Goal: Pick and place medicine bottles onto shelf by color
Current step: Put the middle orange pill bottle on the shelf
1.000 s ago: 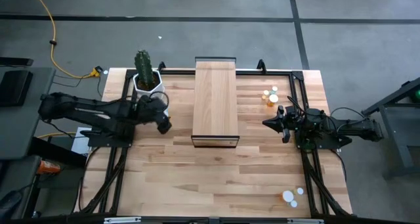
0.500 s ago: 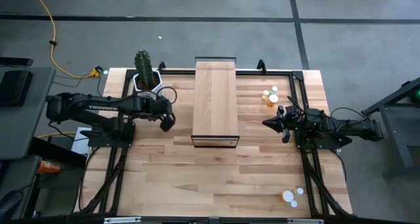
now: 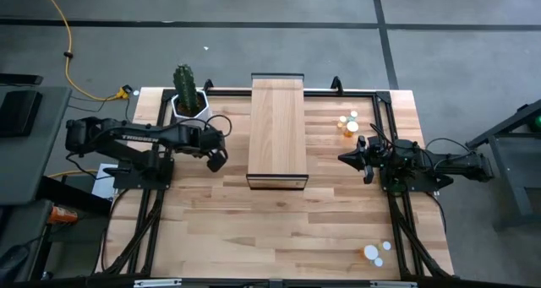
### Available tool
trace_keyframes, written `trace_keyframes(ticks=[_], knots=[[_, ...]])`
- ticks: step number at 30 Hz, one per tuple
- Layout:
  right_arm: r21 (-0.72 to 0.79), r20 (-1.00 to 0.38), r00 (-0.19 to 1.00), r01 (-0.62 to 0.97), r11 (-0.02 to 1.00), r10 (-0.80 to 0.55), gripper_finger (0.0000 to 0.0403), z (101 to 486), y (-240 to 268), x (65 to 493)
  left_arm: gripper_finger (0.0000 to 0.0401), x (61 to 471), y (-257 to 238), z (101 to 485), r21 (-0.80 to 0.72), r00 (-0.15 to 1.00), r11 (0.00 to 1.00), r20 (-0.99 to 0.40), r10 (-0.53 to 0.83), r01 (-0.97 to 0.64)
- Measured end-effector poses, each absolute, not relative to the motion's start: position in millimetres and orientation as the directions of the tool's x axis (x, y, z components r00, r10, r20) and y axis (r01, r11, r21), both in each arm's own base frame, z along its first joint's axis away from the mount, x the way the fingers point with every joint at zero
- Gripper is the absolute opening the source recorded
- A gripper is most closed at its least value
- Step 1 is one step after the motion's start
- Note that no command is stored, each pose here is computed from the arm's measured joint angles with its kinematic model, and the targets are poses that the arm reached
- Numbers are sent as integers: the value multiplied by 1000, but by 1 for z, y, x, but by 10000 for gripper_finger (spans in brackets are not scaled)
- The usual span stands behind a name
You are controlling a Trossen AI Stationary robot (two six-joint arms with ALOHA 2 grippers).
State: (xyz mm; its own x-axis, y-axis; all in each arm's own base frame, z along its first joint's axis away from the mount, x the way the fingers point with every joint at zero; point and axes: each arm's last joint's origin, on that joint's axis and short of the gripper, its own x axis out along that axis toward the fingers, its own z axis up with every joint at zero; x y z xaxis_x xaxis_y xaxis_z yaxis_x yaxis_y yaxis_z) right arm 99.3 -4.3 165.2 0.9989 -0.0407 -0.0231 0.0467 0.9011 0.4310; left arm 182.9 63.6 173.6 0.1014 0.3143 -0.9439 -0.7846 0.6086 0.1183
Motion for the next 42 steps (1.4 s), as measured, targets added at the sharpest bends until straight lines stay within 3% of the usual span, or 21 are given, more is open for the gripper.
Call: trace_keyframes(ticks=[5, 13, 29, 37, 42], knots=[[431, -23, 999, 47, 901, -41, 0, 165, -4, 99, 326, 185, 65, 168, 160, 67, 606, -940, 334, -780], [431, -23, 999, 47, 901, -41, 0, 165, -4, 99, 317, 189, 66, 169, 136, 104, 613, -935, 340, -778], [431, -24, 999, 47, 901, -40, 0, 165, -4, 99, 188, 187, 65, 169, 138, 89, 608, -941, 327, -782], [431, -23, 999, 47, 901, -40, 0, 165, -4, 99, 211, 184, 62, 172, 77, 118, 633, -958, 260, -770], [431, -23, 999, 47, 901, -41, 0, 165, -4, 99, 199, 184, 59, 193, -16, 188, 662, -964, 190, -750]])
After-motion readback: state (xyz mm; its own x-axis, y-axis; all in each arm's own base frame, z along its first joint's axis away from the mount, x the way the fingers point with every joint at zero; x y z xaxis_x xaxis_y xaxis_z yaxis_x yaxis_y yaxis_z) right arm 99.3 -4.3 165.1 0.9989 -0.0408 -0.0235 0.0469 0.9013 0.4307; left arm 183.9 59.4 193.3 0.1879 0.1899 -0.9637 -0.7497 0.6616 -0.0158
